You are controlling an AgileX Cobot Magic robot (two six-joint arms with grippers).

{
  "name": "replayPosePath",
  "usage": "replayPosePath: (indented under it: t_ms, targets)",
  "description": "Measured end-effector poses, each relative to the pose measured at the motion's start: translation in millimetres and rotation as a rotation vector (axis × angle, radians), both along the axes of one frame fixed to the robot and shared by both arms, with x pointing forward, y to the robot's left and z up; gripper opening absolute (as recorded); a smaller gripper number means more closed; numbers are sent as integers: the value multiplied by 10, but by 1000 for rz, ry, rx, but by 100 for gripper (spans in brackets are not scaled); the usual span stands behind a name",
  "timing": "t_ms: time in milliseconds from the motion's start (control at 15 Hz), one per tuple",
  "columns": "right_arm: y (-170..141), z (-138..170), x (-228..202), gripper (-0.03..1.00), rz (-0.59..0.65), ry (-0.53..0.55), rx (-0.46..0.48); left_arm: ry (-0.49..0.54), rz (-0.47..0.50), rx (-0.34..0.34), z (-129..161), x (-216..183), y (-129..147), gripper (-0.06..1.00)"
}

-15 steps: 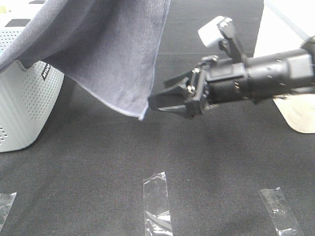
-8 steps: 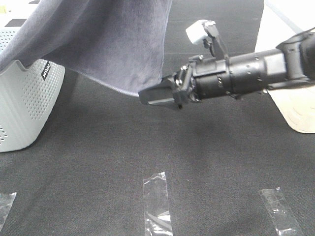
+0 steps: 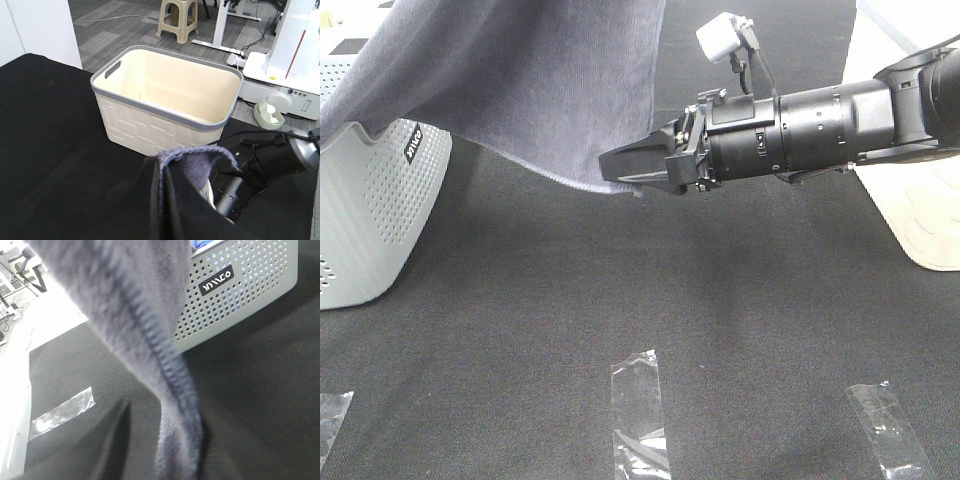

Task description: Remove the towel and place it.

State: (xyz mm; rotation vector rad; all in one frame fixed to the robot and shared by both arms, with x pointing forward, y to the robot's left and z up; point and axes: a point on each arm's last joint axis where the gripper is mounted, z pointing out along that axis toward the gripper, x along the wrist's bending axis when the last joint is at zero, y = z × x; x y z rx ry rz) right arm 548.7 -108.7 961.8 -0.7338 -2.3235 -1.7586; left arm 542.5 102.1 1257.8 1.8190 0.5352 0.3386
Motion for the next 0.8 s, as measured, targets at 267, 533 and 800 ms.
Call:
replayPosePath:
  t_ms: [267,533,800]
  targets:
    - [1,4,1,0,-11,38,9,-3,3,0,2,3,1,0]
    - [26,87,58,0,-63,202,50,17,74,8,-13,49,37,0]
    - [-1,381,86,0,-40,330,-180,181,321,42,-240,291,117,0]
